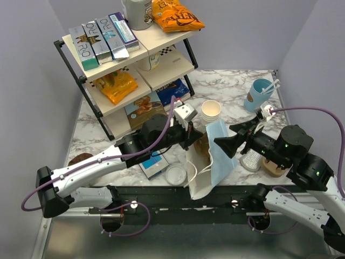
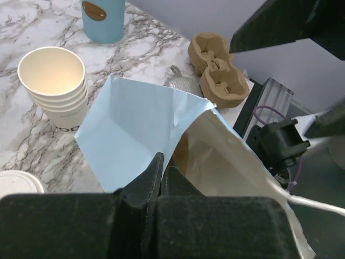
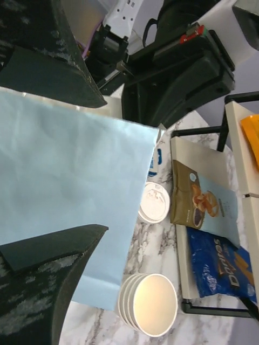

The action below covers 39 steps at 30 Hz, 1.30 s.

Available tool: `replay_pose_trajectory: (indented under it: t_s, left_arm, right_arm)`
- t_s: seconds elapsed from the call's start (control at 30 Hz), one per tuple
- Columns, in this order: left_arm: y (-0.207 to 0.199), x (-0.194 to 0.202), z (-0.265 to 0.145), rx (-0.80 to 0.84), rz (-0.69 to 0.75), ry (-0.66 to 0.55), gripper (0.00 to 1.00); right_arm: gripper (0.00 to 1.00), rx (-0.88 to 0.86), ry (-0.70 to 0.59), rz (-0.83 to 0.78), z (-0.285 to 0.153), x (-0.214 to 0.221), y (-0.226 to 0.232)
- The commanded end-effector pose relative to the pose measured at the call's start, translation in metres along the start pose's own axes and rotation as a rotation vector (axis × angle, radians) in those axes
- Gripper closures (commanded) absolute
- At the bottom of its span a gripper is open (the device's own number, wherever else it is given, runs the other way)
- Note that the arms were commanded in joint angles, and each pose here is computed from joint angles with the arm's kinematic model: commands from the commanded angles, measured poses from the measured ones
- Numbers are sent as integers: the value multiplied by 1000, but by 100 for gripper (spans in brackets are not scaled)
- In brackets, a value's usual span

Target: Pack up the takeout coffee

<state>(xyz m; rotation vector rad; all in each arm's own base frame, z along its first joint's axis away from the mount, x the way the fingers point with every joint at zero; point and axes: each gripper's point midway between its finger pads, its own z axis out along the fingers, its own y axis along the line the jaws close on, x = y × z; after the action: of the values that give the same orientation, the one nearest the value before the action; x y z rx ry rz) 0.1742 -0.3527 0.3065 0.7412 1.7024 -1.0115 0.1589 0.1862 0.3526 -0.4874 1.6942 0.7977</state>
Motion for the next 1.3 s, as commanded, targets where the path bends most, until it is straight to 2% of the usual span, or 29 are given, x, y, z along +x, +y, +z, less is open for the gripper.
replay_pose_trajectory:
  t_s: [0.0, 0.1, 0.2, 0.3, 0.37, 0.53, 0.63, 0.67, 0.77, 0.87, 0.97, 1.0, 1.03, 1.07, 1.1, 1.13, 1.27]
  left_arm:
    - [13, 5, 10, -117, -43, 97, 100]
    - [17, 5, 17, -166, -80, 141, 100]
    - [18, 6, 21, -197, -114, 178, 100]
    - [15, 6, 23, -206, -144, 204, 100]
    - [15, 4, 23, -205, -151, 201, 100]
    - [14, -10, 23, -214, -141, 171, 100]
    - [11, -24, 26, -202, -122, 149, 100]
    - [10, -27, 26, -196, -109, 148, 100]
    - [3, -33, 28, -164, -89, 159, 100]
    - [1, -42, 26, -156, -84, 141, 100]
    - [-3, -51, 24, -142, -73, 120, 98]
    - [-6, -53, 23, -131, -71, 117, 89]
    - [-7, -55, 21, -124, -67, 112, 64]
    - [-10, -54, 20, -110, -69, 112, 53]
    - [-10, -54, 18, -109, -73, 109, 13]
    - [-11, -53, 15, -101, -77, 103, 1]
    - [-13, -50, 7, -90, -97, 95, 1]
  right_arm:
    - [0, 32, 155, -1, -1, 3, 1]
    - [0, 180, 234, -9, 7, 12, -23]
    - [0, 196, 250, -19, 14, 7, -25]
    - [0, 229, 348, -20, 19, 22, -29]
    - [1, 315, 418, -27, 11, 39, -45]
    - [12, 446, 470, -47, 4, 68, -71]
    - [35, 464, 500, -72, 5, 81, -78]
    - [57, 477, 500, -74, 5, 82, -80]
    - [78, 468, 482, -68, 3, 81, -79]
    - [87, 399, 409, -83, 7, 72, -71]
    - [92, 320, 273, -76, 10, 61, -62]
    - [93, 307, 221, -65, 5, 54, -60]
    - [93, 307, 183, -54, 5, 48, -59]
    - [93, 328, 167, -38, 2, 50, -63]
    - [93, 332, 141, -28, -1, 47, -64]
    - [93, 332, 101, -18, -7, 42, -64]
    - [93, 308, 49, 4, -8, 51, -64]
